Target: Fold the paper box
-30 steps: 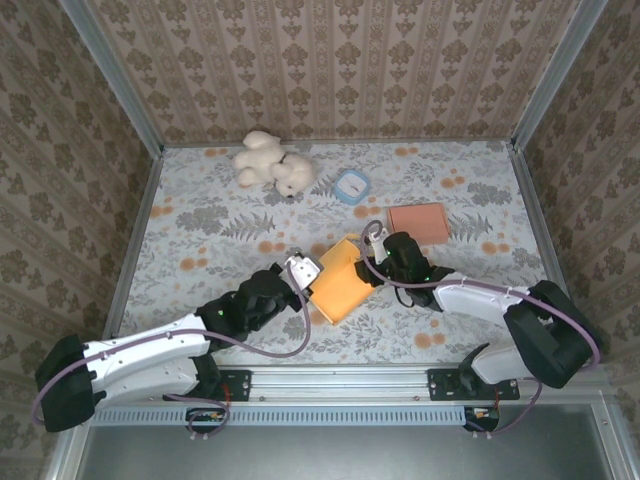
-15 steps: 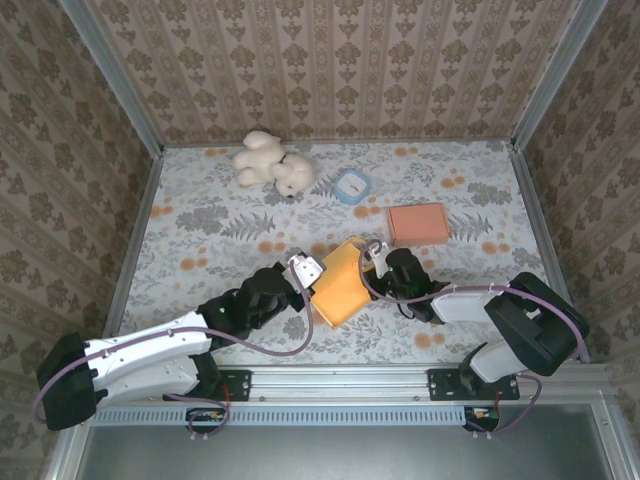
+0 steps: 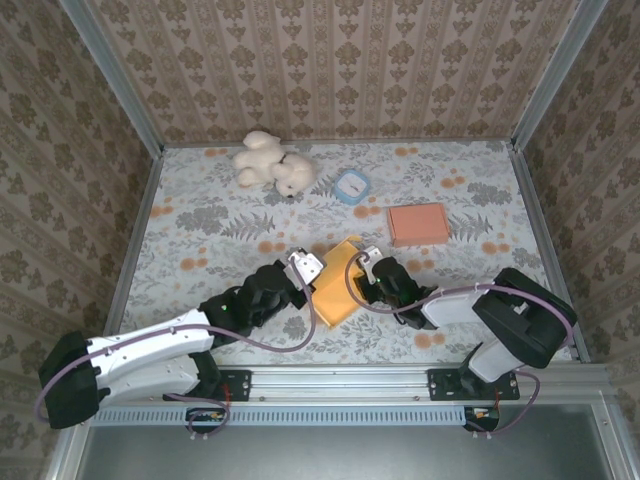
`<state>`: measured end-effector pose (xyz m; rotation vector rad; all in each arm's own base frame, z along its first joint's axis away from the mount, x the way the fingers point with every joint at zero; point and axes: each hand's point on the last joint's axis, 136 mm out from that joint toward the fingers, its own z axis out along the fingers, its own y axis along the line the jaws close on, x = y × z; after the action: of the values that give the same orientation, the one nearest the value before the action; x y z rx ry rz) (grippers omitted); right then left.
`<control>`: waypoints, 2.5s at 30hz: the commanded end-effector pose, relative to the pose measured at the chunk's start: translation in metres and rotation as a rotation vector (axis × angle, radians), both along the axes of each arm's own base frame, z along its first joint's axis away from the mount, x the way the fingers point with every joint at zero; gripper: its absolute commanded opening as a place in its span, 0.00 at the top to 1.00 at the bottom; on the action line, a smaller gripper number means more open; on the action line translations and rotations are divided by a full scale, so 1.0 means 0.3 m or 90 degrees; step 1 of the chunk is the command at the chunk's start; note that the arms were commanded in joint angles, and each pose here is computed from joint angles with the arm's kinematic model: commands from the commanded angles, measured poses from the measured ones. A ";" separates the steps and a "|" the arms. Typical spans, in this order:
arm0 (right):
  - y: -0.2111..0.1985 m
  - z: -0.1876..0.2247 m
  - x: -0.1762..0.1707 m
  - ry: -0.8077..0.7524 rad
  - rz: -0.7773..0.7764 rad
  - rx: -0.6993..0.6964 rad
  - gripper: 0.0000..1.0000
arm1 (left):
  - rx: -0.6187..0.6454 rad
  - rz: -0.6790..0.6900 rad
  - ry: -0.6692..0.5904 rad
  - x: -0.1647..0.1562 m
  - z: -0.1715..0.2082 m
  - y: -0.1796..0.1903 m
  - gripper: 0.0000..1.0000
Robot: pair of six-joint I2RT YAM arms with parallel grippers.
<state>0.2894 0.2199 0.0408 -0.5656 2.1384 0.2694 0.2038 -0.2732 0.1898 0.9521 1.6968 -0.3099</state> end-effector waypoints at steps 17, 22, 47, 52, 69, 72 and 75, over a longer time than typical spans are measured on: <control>-0.177 0.500 -0.177 -0.175 0.047 0.048 0.37 | 0.079 -0.071 -0.058 0.042 0.086 -0.053 0.93; -0.213 0.505 -0.141 -0.266 0.053 0.031 0.39 | 0.077 -0.156 -0.112 -0.009 0.162 -0.066 0.93; -0.019 0.404 -0.174 -0.298 0.378 0.036 0.46 | 0.097 -0.379 -0.251 -0.144 0.121 -0.099 0.97; 0.010 0.423 -0.212 -0.300 0.430 0.055 0.46 | 0.095 -0.407 -0.247 -0.167 0.103 -0.104 0.98; -0.214 0.493 -0.061 -0.336 0.106 -0.009 0.38 | 0.237 -0.402 -0.285 -0.054 0.025 -0.120 0.97; -0.216 0.480 -0.077 -0.328 0.108 -0.001 0.38 | 0.239 -0.406 -0.279 -0.035 0.032 -0.129 0.97; -0.226 0.457 -0.075 -0.319 0.096 -0.002 0.38 | 0.228 -0.405 -0.269 -0.021 0.050 -0.132 0.96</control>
<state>0.2653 0.1584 0.1839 -0.7726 1.5852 0.1908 0.1978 -0.3109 0.2002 1.6625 1.0692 -0.1805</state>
